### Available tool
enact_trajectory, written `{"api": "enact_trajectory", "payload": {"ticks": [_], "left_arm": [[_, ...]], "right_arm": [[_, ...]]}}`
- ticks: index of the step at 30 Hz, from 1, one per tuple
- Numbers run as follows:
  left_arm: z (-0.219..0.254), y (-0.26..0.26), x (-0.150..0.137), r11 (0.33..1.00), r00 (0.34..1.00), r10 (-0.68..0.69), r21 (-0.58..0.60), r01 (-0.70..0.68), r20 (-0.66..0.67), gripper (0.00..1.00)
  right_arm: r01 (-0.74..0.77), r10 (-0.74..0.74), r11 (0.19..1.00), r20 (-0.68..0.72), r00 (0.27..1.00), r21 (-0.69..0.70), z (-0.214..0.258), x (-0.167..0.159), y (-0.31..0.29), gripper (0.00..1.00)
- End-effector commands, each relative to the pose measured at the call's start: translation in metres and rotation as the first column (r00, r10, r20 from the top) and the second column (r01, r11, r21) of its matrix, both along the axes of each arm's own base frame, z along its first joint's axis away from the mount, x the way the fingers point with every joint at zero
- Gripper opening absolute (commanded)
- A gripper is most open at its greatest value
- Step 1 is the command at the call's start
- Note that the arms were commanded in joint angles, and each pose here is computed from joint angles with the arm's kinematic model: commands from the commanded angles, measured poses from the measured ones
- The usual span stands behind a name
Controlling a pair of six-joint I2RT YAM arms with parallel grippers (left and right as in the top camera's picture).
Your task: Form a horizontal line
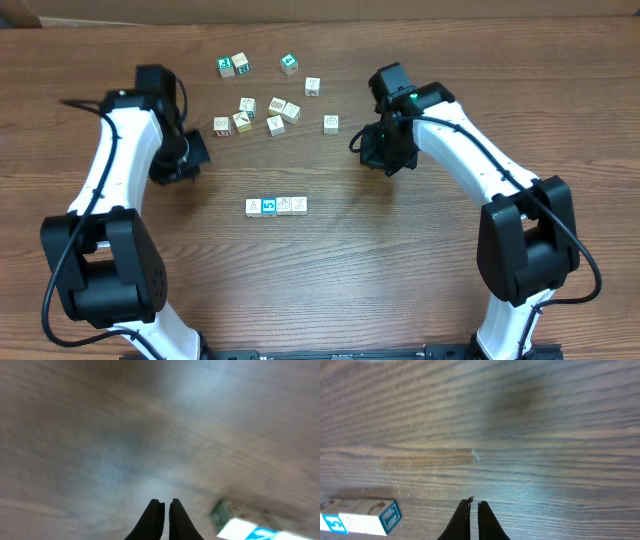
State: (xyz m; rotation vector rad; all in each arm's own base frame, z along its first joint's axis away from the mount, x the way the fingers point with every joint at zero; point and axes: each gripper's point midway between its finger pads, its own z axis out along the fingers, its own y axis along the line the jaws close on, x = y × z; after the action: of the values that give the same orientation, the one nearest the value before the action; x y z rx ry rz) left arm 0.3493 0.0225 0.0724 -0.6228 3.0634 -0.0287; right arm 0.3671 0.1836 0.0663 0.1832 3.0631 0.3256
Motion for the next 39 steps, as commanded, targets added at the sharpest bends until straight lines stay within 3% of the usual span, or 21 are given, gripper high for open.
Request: {"api": "enact_trajectory", "payload": {"ticks": [1,7,21,39], "left_arm": [[-0.032,-0.007,-0.034,0.999,0.992,-0.047,0.005,0.047,-0.114,0.04],[-0.065,-0.024,-0.06,0.989,0.98,-0.136,-0.082,0.125,-0.145,0.04],[-0.066,-0.056,-0.03,0.943,0.971,-0.238,-0.231,0.239,0.035,0.04],[-0.068,-0.077,-0.033,0.93,0.947,-0.321,-0.184,0.32,0.021,0.04]], "right_arm": [[-0.009,0.009,1.0,-0.018,1.0,0.019,-0.005,-0.01,0.018,0.04],[-0.084,0.085,0.996,-0.054,0.995,0.026,-0.02,-0.029,0.049,0.04],[-0.128,0.128,0.992,-0.092,0.987,0.007,-0.047,-0.058,0.089,0.04],[-0.117,0.117,0.993,-0.101,0.988,0.004,-0.054,-0.064,0.091,0.04]]}}
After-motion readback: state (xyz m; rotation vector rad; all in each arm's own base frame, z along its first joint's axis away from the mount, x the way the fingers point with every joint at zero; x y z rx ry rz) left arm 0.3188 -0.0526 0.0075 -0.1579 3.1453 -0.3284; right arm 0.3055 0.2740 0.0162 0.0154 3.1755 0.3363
